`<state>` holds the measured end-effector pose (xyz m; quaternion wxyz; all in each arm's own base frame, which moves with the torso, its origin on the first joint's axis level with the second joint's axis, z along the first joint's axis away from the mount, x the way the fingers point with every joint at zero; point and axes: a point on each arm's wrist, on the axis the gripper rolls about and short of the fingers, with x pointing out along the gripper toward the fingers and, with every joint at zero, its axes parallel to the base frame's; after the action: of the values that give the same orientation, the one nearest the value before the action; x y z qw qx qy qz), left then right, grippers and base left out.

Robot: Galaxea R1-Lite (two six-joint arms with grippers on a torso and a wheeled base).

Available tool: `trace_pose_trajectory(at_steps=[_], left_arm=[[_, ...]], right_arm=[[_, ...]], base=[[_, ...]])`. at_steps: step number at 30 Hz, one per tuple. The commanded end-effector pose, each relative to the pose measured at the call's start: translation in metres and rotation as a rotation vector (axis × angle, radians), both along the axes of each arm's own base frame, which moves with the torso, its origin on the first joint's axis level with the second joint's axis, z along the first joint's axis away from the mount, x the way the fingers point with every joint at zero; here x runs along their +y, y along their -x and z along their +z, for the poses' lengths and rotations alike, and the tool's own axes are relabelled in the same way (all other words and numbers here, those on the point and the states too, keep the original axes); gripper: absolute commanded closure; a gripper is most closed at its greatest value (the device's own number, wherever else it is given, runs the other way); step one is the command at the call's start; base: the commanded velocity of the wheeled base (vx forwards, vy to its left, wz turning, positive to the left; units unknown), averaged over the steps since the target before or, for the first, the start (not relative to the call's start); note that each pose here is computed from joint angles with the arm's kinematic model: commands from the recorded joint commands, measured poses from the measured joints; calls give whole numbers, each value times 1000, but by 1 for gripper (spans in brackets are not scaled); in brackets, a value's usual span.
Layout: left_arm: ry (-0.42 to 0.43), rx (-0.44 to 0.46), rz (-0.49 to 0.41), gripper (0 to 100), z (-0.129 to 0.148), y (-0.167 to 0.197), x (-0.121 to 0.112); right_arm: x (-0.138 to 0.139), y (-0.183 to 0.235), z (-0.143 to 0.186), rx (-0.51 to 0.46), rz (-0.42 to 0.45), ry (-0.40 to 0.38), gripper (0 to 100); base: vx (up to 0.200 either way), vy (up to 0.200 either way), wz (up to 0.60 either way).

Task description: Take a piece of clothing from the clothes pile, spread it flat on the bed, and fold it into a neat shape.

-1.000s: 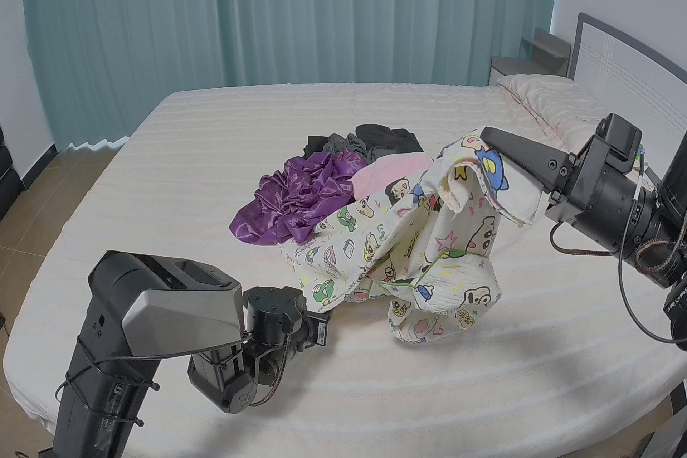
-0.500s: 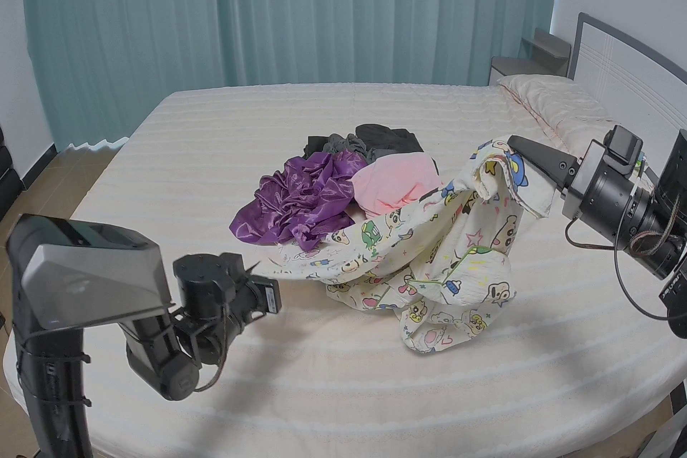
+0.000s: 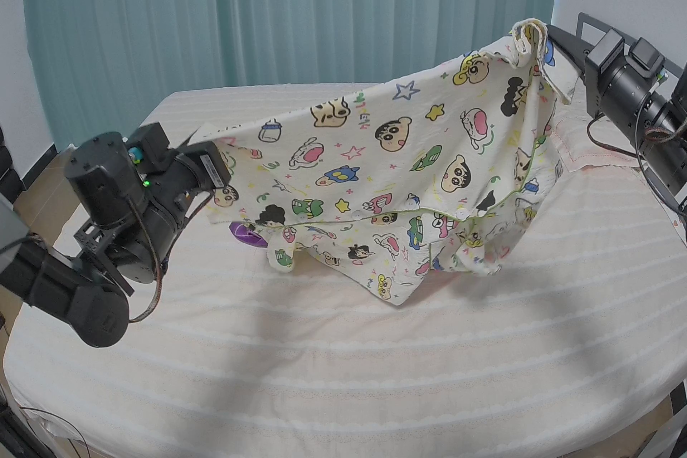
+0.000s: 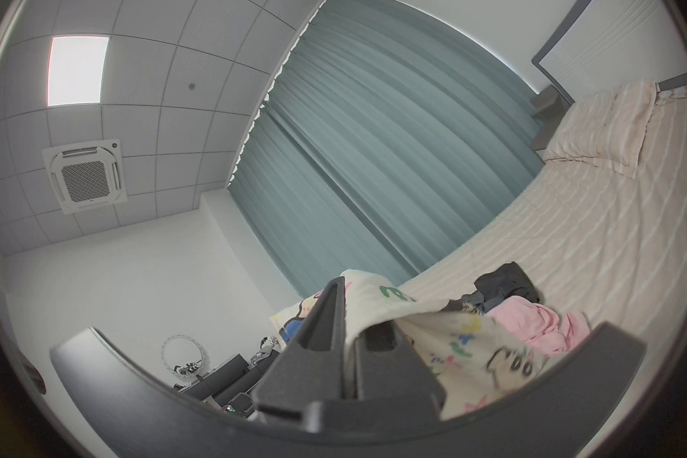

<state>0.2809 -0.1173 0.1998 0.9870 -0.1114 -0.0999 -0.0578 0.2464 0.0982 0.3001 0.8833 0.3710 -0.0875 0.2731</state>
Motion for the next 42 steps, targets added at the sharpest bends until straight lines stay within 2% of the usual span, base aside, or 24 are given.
trace_pose_trajectory(at_steps=[1, 3, 7, 10, 13, 19, 26, 32, 42], left_arm=[[52, 93, -97, 100, -15, 43, -5], [73, 158, -129, 100, -30, 52, -8], [116, 253, -176, 100, -51, 62, -16], [161, 296, -194, 100, -60, 63, -21], [196, 313, -206, 100, -62, 65, -22], [181, 364, -214, 100, -74, 71, -23], [201, 396, -224, 100, -79, 78, -22], [204, 400, -231, 100, -79, 85, -21], [221, 369, -241, 100, -70, 96, -14]], right_arm=[[12, 19, -64, 230, 65, 87, 100], [17, 19, -85, 303, 88, 99, 100], [34, 20, -110, 379, 166, 29, 100], [43, 19, -118, 385, 205, -30, 100], [42, 19, -124, 389, 208, -43, 100], [38, 23, -126, 391, 201, -49, 100], [39, 39, -129, 375, 238, -43, 100], [38, 41, -123, 305, 245, -74, 100], [35, 48, -114, 265, 254, -87, 100]], base=[[0, 0, 0], [0, 0, 0], [0, 0, 0], [0, 0, 0], [0, 0, 0], [0, 0, 0], [0, 0, 0], [-200, 0, 0], [-200, 0, 0]])
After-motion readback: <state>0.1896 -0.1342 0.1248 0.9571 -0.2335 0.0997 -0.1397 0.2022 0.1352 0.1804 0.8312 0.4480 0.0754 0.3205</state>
